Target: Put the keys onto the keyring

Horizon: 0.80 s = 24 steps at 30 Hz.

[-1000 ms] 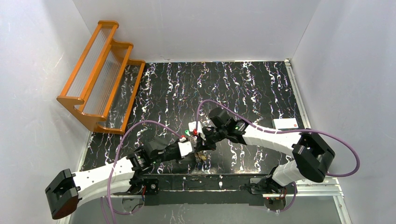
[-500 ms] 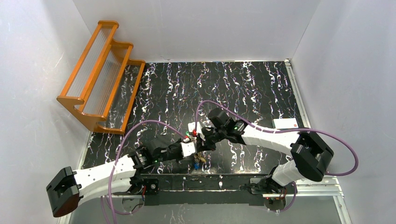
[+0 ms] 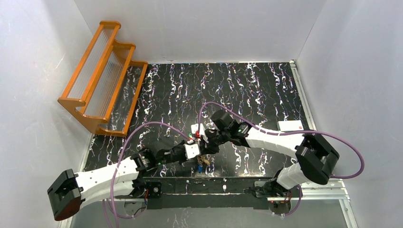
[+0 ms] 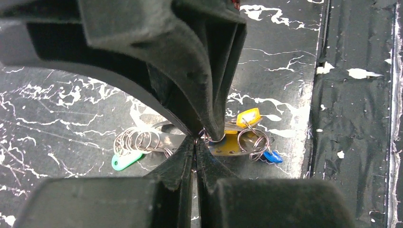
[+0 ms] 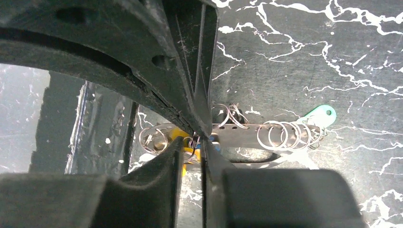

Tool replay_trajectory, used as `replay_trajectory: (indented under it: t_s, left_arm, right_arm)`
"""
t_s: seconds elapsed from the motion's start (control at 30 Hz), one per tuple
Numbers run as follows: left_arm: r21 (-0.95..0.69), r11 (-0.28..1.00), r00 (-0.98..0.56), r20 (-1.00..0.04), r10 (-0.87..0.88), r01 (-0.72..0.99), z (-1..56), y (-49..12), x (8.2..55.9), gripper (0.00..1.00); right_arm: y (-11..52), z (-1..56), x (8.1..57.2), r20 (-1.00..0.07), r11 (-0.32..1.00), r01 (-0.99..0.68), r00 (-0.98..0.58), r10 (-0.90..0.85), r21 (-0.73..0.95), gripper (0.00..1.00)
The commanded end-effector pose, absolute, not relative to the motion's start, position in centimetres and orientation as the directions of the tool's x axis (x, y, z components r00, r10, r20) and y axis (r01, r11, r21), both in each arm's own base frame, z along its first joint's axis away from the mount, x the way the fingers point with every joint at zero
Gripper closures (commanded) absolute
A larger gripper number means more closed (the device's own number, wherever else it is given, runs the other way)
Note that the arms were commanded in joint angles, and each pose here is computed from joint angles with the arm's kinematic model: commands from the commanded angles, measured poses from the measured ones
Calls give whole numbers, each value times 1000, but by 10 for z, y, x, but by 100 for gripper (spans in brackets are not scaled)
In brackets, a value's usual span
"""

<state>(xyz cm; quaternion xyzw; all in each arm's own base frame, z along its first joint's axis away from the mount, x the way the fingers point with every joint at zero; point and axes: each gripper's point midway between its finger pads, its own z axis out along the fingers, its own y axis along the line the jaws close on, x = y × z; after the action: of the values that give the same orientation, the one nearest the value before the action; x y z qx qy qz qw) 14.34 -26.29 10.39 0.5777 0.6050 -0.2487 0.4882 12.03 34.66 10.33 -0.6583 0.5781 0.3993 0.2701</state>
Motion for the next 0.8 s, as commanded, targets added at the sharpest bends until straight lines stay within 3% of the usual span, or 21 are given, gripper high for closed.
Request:
replay_trajectory:
  t_s: [0.0,0.1,0.17,0.3,0.4,0.67,0.77]
  left_arm:
    - [255,301,125,-912,390,919,116,-258,150,100]
    - [217,378,110,-952,286,900,127,-256,152,100]
    - [189,412,104,-970,219,891,132,-254,152,100]
    - [142,445,102,-988,114,884,140,-252,150,100]
    - [121,471,111,-993,49,874,146,-250,151,100]
    - [67,491,109,-992,-58,868,153,-247,149,100]
    - [56,498,107,-991,-75,865,154,-245,149,100]
  right_arm:
    - [363,140,126,-905,-182,-983,45,-422,36,64]
    - [364,152,130,-931,-145,-989,34,-364,20,39]
    - [362,160,132,-945,-121,-992,21,-326,20,34]
    - [355,168,129,-962,-112,-992,-23,-270,56,37]
    - [354,171,126,-966,-124,-988,-54,-254,88,49]
    - [356,152,122,-941,-118,-974,-153,-301,195,51]
    - [357,147,127,-936,-87,-976,-166,-309,202,57]
